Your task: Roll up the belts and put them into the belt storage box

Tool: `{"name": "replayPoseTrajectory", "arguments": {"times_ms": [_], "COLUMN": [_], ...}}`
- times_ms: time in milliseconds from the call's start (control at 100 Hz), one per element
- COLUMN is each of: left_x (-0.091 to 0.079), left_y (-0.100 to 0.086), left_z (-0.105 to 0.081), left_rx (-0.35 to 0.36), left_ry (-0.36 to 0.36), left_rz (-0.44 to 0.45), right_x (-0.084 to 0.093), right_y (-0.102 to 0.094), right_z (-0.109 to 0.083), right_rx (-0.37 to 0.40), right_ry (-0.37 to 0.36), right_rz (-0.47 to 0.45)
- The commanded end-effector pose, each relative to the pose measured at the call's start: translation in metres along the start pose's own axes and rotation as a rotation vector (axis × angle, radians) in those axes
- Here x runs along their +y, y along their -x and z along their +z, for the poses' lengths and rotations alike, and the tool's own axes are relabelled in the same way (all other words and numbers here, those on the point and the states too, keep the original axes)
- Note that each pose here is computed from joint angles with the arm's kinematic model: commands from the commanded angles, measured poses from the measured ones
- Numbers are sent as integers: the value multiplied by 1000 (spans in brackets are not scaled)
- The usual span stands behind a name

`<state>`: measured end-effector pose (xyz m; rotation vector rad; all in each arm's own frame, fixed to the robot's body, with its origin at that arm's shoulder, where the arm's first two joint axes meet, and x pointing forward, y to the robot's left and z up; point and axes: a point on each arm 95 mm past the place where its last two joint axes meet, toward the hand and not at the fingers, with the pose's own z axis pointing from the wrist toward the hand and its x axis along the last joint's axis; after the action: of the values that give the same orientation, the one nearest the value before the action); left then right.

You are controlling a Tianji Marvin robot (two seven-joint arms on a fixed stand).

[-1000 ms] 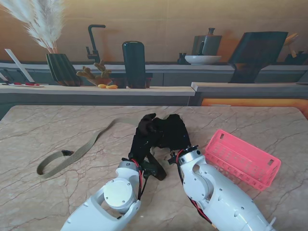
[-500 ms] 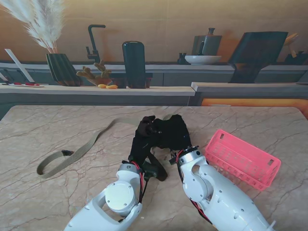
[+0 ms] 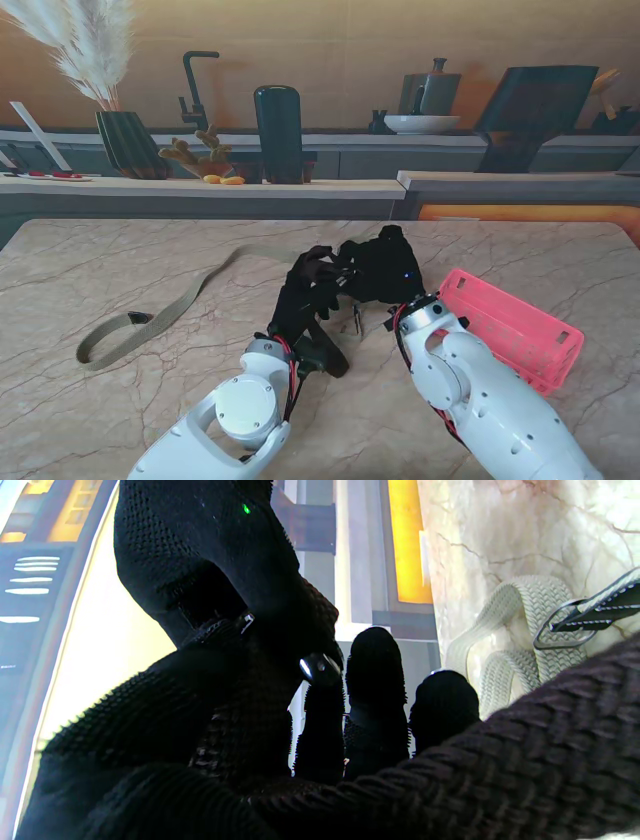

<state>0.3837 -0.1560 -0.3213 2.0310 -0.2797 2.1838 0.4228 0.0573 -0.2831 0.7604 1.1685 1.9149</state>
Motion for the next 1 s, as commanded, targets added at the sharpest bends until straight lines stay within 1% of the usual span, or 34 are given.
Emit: {"name": "replayPoseTrajectory", "arguments": {"times_ms": [0,240,410,590,650,750,850,990], "left_x": [-2,-2,-1,2,4,6,7,7], "left_y": [2,3,5,10,11,13,14,12], "left_z": [-3,-2,-1,3,5,7,10,11], "left_rx": [-7,1,8,26,30,27,21,19], "left_ry": [-8,-19,-27,-29,-34,-43,-59,-96], "left_rz": [12,50,83,161,182,186,181,153], "right_x": [6,3,-3,-10,-13,-17,-21,-26], "right_y": [4,5,1,-7,-11,-19,-26,-34], "right_z": [2,5,9,15,16,18,17,15], "right_rx": [5,-21,-65,-112,-113,-108,-87,-59], "right_ry": [10,7,12,20,18,11,-6,-21], "right_rz": [-22,-49,-37,13,29,62,90,120]}}
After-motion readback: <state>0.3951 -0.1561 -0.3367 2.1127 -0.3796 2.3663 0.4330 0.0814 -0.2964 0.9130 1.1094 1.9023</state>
